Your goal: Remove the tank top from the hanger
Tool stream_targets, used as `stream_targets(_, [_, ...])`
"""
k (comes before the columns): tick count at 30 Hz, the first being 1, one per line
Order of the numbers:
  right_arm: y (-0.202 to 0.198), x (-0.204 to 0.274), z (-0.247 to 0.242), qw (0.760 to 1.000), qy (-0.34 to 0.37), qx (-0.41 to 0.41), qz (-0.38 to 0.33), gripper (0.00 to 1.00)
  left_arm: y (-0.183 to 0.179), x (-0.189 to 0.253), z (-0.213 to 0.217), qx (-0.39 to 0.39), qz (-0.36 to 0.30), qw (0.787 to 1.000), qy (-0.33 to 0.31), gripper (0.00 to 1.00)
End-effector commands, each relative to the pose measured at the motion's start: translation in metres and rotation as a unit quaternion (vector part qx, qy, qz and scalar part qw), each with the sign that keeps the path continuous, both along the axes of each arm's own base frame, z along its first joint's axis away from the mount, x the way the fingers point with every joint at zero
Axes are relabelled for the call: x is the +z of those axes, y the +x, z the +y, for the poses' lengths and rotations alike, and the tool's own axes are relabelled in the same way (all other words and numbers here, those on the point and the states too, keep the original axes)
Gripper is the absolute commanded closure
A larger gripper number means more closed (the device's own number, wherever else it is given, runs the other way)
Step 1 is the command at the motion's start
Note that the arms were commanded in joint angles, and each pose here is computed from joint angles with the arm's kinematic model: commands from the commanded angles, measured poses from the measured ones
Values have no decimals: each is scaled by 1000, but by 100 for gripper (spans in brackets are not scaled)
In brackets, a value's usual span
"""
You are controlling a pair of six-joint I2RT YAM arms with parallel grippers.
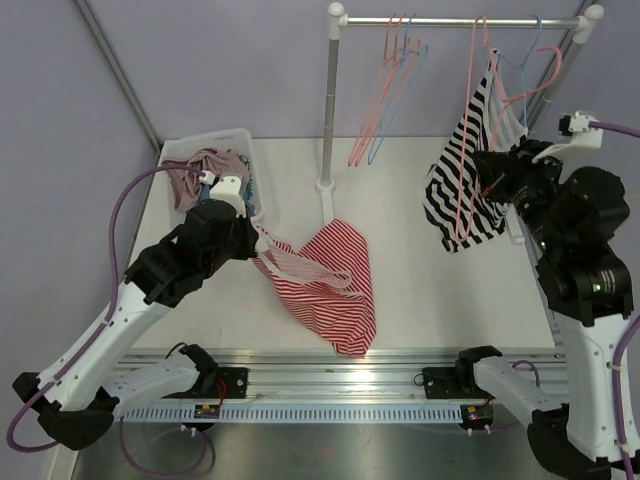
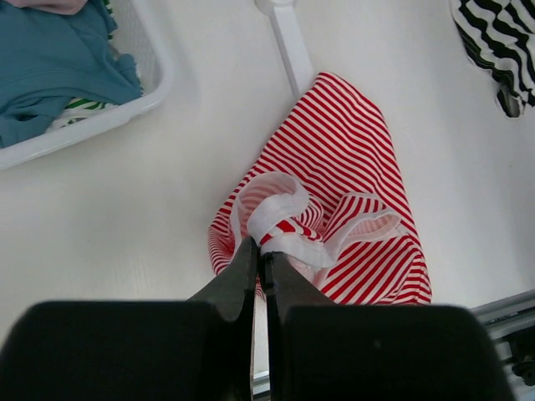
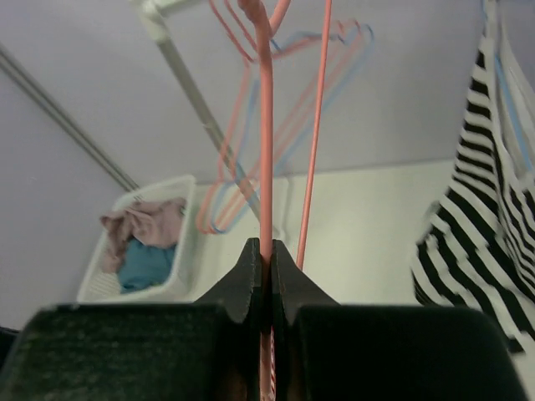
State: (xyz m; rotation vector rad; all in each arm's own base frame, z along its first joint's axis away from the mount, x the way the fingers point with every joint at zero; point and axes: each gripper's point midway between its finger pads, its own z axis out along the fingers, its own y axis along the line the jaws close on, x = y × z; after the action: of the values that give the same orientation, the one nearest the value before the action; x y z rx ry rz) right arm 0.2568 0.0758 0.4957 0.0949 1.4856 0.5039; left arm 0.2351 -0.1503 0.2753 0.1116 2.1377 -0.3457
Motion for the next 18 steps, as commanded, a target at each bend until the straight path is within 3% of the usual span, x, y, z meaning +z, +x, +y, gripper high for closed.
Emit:
stream_targets(1, [12, -81, -21, 977, -96, -49, 184, 100, 2, 25, 19, 29, -28, 999, 22, 94])
stream_targets(2, [12, -69, -25, 977, -100, -59, 177, 100, 0, 27, 19, 23, -29, 999, 23, 88])
stream_targets(3, [20, -72, -25, 974, -108, -63, 190, 100, -1, 27, 19, 18, -28, 999, 28, 70])
stream_targets(6, [39, -62, -28, 971, -121, -77, 191, 100, -5, 28, 20, 5, -29, 999, 34, 32])
stream_targets(7, [45, -59, -27, 971, -126, -77, 190, 100, -6, 28, 22, 6, -28, 999, 36, 26])
stream_targets(9, [64, -53, -24, 970, -130, -76, 192, 100, -11, 27, 26, 5, -32, 999, 39, 17])
stream_targets(18, [144, -32, -2, 974, -137, -41, 177, 100, -25, 18, 45, 3, -74, 997, 37, 1])
